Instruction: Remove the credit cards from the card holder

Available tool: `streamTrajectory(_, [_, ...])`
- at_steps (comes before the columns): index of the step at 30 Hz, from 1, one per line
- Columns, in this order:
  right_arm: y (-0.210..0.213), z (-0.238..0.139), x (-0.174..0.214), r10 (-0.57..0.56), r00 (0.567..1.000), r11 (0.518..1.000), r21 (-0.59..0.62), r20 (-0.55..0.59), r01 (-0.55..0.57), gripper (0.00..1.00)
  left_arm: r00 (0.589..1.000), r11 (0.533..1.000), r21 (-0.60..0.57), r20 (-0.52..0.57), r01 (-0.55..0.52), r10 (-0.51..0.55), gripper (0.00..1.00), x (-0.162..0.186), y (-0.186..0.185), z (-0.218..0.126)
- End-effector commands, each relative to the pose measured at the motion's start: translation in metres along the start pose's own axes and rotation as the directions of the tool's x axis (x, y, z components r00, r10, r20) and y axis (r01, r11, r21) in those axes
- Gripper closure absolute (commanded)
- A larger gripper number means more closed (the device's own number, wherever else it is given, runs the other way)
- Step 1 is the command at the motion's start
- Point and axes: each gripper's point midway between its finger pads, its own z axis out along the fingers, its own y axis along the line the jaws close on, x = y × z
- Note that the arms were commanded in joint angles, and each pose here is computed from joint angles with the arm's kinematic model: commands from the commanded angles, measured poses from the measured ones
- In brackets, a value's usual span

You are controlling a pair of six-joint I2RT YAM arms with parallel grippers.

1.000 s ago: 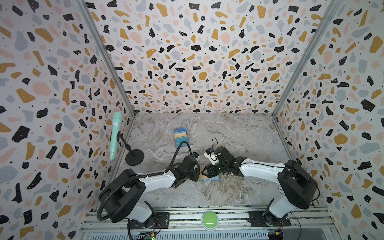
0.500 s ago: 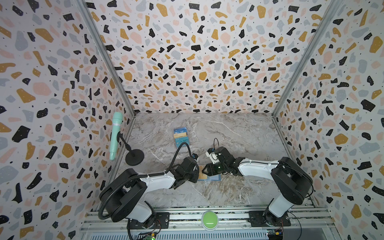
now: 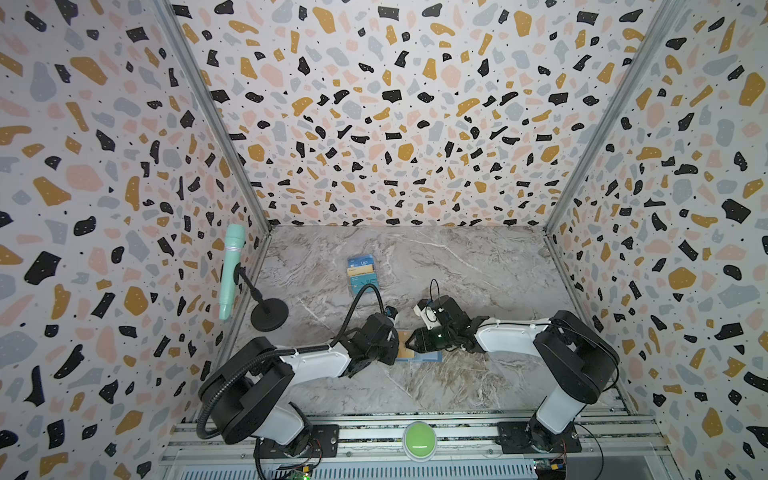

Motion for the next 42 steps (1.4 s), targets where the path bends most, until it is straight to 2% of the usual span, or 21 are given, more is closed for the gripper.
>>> streamTrajectory(1, [-0.002,0.004,0.0,0.018,1.0,1.0,0.006,-0.014,-0.017,0.55,0.999,1.0,0.013,0.019,-0.027,0.027,0.87,-0.002,-0.002,0.001])
streamTrajectory(11, [-0.004,0.007,-0.003,0.029,0.999,1.0,0.008,-0.028,-0.029,0.53,1.0,0.999,0.019,0.008,-0.026,0.026,0.87,0.005,-0.001,0.003])
streamTrajectory(17, [-0.008,0.006,-0.015,-0.016,0.999,1.0,0.001,-0.041,0.016,0.53,1.0,1.0,0.013,0.0,-0.017,0.017,0.88,0.014,0.003,0.0])
streamTrajectory(23, [-0.001,0.01,-0.022,-0.05,0.996,0.998,-0.047,-0.073,0.046,0.53,1.0,0.999,0.032,-0.002,0.002,-0.002,0.88,0.023,0.002,-0.002])
streamTrajectory(33, [0.013,0.019,-0.021,-0.051,0.992,0.988,-0.151,-0.115,0.034,0.53,0.999,0.998,0.055,0.022,0.033,-0.035,0.89,0.027,0.002,-0.013])
streamTrajectory(38, [0.016,0.015,-0.018,-0.044,0.989,0.985,-0.172,-0.138,0.02,0.53,0.999,0.998,0.055,0.019,0.035,-0.036,0.89,0.031,0.003,-0.01])
streamTrajectory(42, [0.027,0.011,-0.01,-0.039,0.983,0.972,-0.236,-0.177,-0.004,0.53,0.999,0.997,0.062,0.025,0.04,-0.042,0.89,0.032,0.003,-0.006])
